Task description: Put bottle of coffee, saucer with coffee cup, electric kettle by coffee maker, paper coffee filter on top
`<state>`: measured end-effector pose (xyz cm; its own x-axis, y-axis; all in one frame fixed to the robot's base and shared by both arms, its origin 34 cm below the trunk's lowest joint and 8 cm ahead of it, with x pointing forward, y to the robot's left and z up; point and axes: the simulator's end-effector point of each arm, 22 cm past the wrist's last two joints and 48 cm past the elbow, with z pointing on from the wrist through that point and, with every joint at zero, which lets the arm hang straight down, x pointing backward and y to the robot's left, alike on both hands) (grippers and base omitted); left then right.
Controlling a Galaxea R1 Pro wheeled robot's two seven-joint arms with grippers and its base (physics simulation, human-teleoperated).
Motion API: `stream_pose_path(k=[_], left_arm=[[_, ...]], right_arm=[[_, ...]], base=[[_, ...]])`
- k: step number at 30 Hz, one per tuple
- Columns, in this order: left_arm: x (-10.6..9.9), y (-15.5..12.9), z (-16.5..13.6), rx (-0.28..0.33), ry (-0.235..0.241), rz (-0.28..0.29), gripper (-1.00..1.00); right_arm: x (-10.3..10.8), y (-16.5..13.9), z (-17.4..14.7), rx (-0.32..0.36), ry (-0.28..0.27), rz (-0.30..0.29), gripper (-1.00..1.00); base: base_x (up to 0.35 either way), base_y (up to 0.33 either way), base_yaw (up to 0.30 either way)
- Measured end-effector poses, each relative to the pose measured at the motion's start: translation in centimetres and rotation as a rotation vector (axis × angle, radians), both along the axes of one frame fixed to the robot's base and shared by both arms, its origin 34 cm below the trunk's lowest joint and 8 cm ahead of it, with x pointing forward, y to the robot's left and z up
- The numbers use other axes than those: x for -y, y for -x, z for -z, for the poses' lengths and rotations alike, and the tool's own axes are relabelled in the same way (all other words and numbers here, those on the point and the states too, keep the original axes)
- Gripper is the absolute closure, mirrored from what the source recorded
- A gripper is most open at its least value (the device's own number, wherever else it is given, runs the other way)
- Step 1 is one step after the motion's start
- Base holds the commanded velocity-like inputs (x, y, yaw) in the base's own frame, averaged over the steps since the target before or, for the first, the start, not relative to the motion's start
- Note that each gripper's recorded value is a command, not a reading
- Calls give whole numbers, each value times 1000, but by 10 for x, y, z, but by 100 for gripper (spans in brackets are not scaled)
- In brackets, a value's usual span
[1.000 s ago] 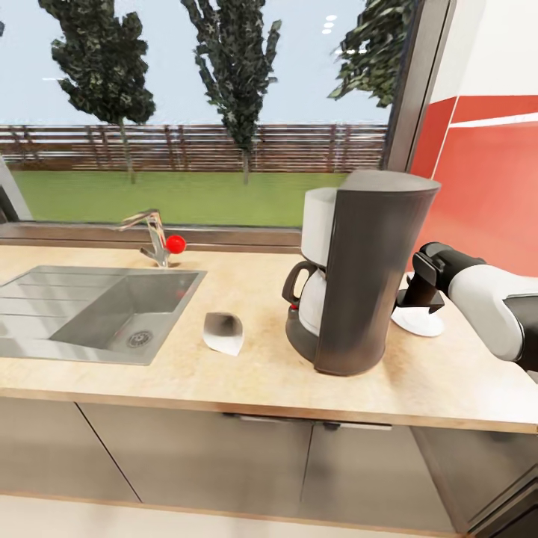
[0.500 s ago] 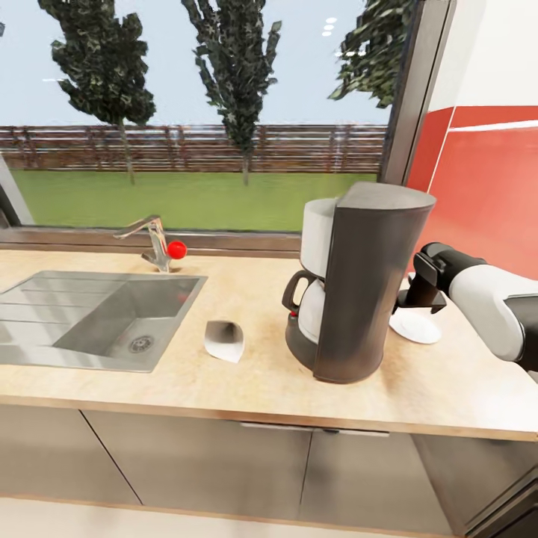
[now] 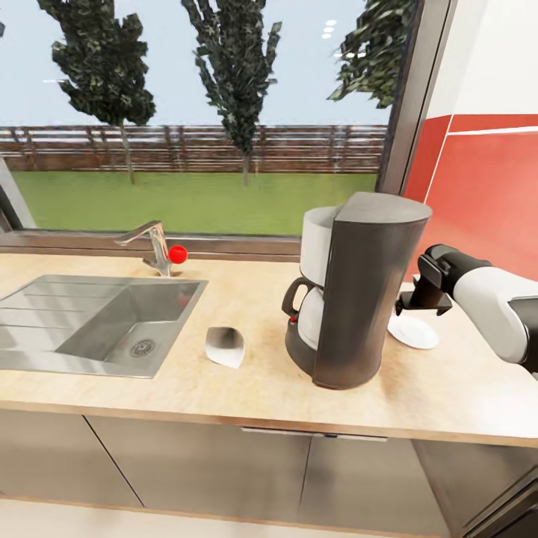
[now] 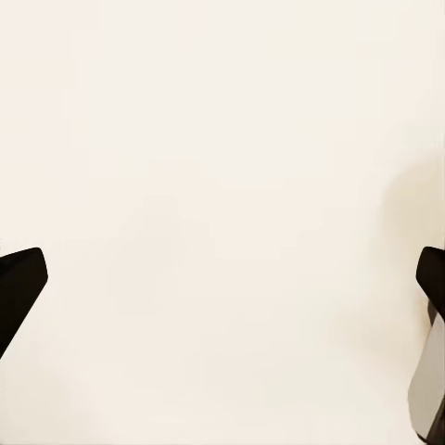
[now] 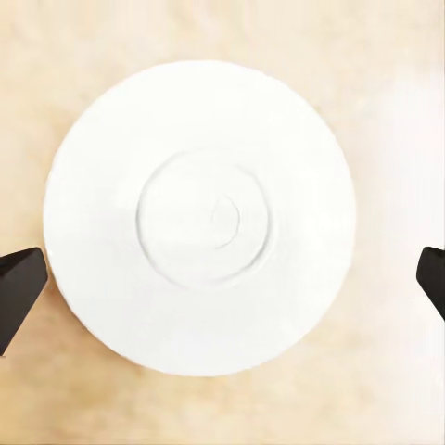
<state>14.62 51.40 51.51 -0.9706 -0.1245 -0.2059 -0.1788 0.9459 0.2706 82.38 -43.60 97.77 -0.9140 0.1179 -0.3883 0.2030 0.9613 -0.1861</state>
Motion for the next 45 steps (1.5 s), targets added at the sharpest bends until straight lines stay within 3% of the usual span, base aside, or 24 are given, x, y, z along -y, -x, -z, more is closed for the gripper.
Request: stream_pose_path(k=[2,3,6,35,39,45], left_arm=[[0,0,0,0,0,-1,-100],[15,1,6,-11,22,0,-100],[26,2,9,-8,37,-1,-100],[28,2,10,-7,40,-3,-100],[29,2,10,-6,41,-2,-100],[30,2,10,-4,41,-9,-100]], right_arm=[[6,1,0,1,2,8,-100],[16,1,3,-3,9,21,-100],[17,3,1,6,8,23,-100],[16,10,24,-17,9,15,-100],[14,13,38,-20,9,7,-100],[9,28,91,-45,17,-19,-100]], base=[[-192,0,0],[-321,0,0],[-327,0,0],[-329,0,0],[-328,0,0],[-309,0,0]])
